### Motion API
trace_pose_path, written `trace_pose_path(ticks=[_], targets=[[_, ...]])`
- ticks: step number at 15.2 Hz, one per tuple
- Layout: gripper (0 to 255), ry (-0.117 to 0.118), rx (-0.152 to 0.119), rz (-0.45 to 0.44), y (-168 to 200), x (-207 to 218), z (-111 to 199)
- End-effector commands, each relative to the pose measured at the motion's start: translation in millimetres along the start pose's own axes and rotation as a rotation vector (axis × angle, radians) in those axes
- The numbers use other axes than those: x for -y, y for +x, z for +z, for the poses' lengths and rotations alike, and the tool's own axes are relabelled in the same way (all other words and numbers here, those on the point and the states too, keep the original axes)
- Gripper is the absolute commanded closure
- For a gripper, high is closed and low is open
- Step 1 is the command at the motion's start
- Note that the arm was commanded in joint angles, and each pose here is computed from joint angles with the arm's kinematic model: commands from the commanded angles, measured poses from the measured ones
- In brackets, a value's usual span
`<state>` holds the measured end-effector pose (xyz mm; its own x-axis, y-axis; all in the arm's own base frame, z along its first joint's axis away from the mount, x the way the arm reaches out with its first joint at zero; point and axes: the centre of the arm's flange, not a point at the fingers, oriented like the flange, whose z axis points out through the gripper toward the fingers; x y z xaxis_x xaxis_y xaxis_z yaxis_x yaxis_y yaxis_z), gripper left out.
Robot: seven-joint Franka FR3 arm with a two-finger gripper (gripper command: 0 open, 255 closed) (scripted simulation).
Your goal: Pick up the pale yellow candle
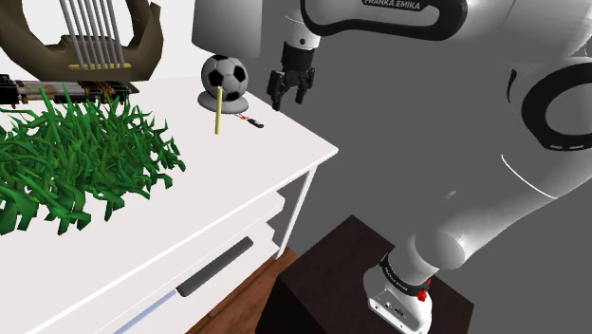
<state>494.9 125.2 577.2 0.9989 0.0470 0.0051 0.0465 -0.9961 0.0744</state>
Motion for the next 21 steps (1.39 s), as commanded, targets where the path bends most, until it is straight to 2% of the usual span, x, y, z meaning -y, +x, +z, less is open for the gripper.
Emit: trace_pose_path(ticks=[1, 14, 21], targets=[[0, 0.011, -0.015, -0.004, 22.0, 13.4, -1.5], [0, 0.075, -0.106, -0.035, 150.2, 94.9, -28.4], [0, 0.075, -0.106, -0.035, 150.9, 97.8, 2.9]])
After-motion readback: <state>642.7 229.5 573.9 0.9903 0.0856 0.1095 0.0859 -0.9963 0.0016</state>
